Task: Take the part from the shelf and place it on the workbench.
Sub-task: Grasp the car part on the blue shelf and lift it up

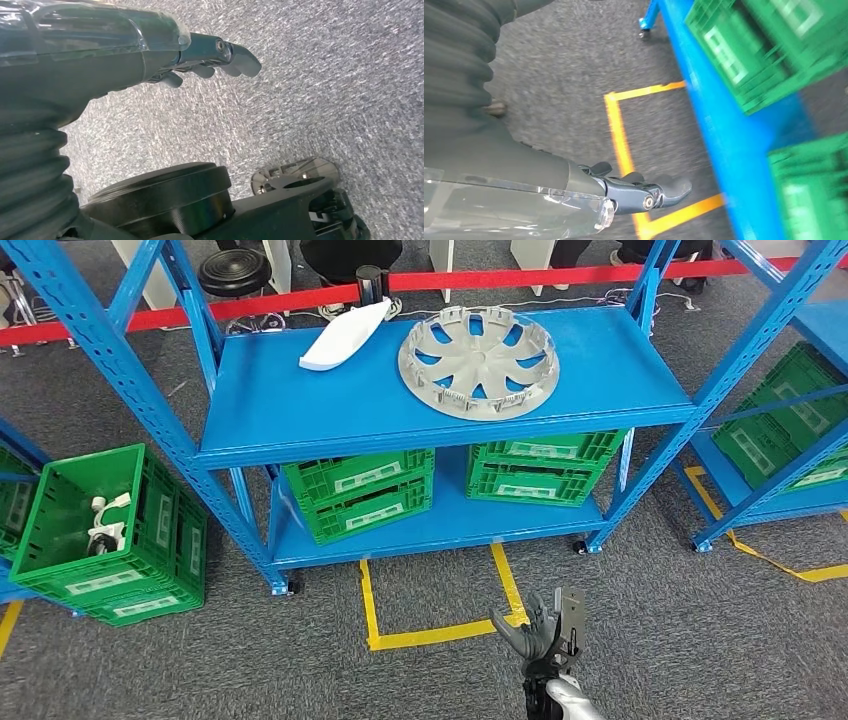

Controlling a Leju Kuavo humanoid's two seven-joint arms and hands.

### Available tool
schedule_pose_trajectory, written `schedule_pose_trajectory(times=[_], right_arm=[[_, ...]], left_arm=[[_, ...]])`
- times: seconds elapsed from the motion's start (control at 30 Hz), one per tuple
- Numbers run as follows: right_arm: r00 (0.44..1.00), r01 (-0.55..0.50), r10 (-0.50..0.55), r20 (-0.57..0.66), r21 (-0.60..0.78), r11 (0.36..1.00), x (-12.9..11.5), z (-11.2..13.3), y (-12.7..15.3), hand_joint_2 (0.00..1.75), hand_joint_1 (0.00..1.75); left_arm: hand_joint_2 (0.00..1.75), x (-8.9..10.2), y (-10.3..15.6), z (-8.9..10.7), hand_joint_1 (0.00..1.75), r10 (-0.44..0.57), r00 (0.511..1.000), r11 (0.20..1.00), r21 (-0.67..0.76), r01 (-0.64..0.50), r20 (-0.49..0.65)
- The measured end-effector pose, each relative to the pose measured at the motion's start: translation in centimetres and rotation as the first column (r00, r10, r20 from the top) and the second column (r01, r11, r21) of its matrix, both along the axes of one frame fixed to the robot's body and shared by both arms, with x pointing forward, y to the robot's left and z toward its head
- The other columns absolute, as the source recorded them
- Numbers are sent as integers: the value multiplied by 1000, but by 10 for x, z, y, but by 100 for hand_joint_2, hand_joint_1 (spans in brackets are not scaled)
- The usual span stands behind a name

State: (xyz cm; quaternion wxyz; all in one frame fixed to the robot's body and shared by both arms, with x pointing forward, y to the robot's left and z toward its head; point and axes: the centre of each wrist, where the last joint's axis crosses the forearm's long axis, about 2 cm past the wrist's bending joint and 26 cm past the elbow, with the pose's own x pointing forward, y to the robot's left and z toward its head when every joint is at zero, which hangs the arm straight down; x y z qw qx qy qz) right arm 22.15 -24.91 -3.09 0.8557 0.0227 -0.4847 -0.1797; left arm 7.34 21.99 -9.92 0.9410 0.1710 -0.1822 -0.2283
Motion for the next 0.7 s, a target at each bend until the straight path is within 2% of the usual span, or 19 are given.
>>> schedule_pose_trajectory(times=[0.17,0.3,0.5,0.7], right_arm=[[989,-87,97,114,-87,992,19,25,7,175,0],[968,-130,161,193,-161,978,31,46,11,175,0],[927,-150,228,297,-263,953,44,77,17,175,0],[883,-128,268,385,-350,928,46,103,23,175,0]], left_arm=[[175,0,1,0,0,7,1000,1000,-8,-7,13],[0,-1,1,0,0,13,1000,1000,-12,-13,23],[0,-1,2,-1,0,23,999,1000,-22,-22,37],[0,-2,3,-1,0,39,998,999,-36,-37,52]])
